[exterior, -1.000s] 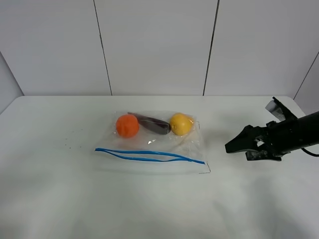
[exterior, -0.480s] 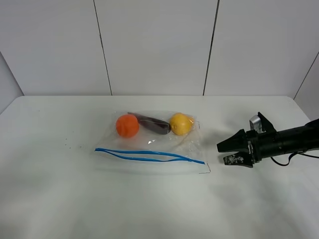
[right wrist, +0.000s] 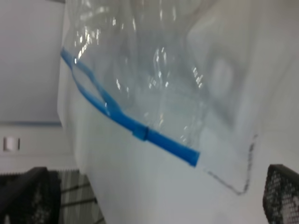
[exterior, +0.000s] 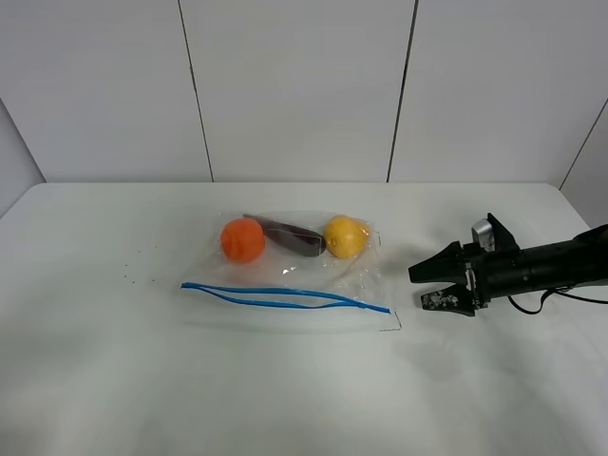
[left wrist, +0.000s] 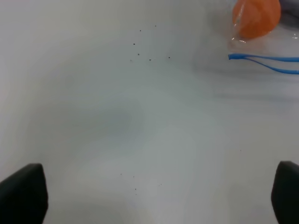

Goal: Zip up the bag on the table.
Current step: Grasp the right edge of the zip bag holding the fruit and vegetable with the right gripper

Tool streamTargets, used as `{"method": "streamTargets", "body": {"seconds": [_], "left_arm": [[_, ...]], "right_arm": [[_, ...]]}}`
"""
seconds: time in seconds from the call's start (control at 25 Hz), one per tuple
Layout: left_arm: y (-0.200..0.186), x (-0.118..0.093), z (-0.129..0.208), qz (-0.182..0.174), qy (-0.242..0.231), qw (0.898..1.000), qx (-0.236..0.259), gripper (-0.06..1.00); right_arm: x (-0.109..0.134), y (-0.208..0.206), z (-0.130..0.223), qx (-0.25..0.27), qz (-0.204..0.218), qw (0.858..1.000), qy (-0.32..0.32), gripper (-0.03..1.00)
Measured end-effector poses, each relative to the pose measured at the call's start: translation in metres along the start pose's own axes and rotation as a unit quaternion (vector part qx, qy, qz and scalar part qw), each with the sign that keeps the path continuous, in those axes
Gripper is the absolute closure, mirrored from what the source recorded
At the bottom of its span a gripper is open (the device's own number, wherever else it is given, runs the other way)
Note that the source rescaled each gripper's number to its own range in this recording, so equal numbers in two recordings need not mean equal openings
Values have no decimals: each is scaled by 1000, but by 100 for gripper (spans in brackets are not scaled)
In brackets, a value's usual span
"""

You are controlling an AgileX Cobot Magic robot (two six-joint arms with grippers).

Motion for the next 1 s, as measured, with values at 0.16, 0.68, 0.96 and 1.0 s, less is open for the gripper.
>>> {"method": "streamTargets", "body": {"seconds": [0.16,0.68,0.96,1.0], "left_arm": [[0,0,0,0,0,1000,0,-6],[0,0,0,0,0,1000,0,-6],[0,0,0,0,0,1000,0,-6],[0,0,0,0,0,1000,0,-6]], "right_arm": [[5,7,-1,3,-6,1000,-3,-3],[-3,13,3,3,-10,1000,16,-3],[-11,20,7,2,-20,999,34,-3],[-11,21,8,3,-25,999,37,-3]]}}
Point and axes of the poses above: a point on each arm's last joint axis where the gripper is mounted, y pointing out along that axis toward the gripper, x along the wrist's bending axis when the last joint is at zero, z = x × y, the point moved 8 cm from there along y, pointing out along that axis toward the gripper, and after that the axes turned 6 degrees about -y, right-handed, at the moved point
